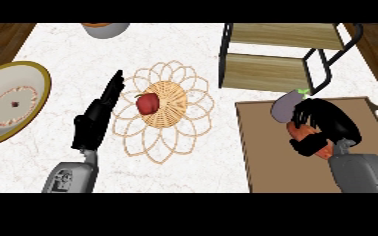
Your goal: Pick the sweet potato from the tray and place it in the tiered shelf
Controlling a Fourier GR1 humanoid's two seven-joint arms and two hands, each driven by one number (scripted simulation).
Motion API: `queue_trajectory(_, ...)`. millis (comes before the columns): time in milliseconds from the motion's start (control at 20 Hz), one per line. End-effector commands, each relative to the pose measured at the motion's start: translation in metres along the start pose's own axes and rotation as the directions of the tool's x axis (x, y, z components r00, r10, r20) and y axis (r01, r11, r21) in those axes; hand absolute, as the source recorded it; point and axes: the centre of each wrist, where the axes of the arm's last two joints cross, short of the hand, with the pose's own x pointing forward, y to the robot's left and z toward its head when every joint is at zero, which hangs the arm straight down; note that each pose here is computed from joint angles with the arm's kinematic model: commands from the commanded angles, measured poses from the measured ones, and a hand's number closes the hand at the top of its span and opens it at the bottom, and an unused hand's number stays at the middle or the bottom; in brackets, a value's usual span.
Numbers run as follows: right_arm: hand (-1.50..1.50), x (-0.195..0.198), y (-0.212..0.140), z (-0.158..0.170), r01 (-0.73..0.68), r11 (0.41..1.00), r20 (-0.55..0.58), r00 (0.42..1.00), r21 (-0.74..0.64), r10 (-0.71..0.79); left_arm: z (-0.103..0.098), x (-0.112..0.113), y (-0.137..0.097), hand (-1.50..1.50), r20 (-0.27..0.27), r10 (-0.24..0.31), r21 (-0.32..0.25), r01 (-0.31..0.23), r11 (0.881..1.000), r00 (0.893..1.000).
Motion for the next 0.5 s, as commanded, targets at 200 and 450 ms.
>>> queue_trajectory(200,1.5,0.168,0.068,0.036,0.062,0.991,0.033,0.998,-0.119,-0.058,-0.007,0.001,-0.007,0.0,0.01,-0.002,-0.039,0.002,0.999,1.0)
queue_trajectory(450,1.5,0.211,0.068,0.073,0.365,0.901,0.15,0.93,-0.236,-0.337,-0.003,0.0,-0.003,0.0,-0.018,0.001,-0.049,-0.002,0.999,1.0)
